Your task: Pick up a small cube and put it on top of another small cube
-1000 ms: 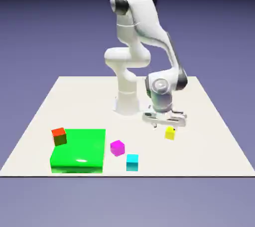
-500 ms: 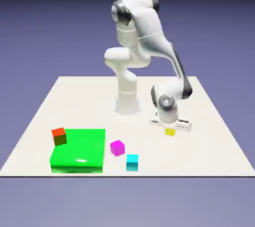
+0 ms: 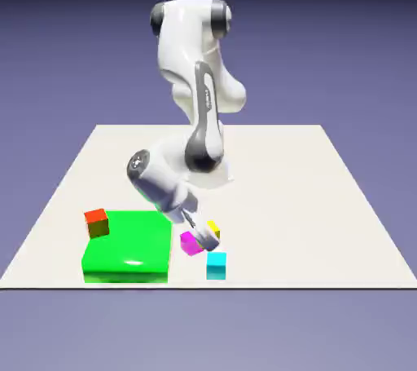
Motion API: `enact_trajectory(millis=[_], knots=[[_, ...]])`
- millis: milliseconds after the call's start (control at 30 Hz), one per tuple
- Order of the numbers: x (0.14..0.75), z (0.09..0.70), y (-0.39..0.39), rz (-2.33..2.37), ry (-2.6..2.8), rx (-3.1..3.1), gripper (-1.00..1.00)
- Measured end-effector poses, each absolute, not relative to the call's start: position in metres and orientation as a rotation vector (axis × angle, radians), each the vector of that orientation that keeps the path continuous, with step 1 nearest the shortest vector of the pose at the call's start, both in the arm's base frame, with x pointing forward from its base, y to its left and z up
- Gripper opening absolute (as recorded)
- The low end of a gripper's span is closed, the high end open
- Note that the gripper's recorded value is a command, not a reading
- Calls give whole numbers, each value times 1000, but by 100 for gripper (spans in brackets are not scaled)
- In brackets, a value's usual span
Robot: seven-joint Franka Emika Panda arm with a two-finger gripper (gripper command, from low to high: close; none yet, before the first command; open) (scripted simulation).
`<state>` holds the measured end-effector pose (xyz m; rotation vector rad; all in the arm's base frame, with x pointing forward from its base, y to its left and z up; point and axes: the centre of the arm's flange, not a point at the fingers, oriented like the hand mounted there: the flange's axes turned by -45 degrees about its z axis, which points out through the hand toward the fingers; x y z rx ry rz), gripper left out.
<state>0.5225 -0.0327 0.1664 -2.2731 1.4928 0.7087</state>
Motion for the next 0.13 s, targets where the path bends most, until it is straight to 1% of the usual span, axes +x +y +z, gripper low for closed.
enact_trajectory(millis=[33, 100, 133], knots=[[520, 158, -29, 709, 1493, -2274, 100], [520, 158, -29, 710, 1494, -2276, 100], [525, 176, -37, 710, 1493, -2275, 100]])
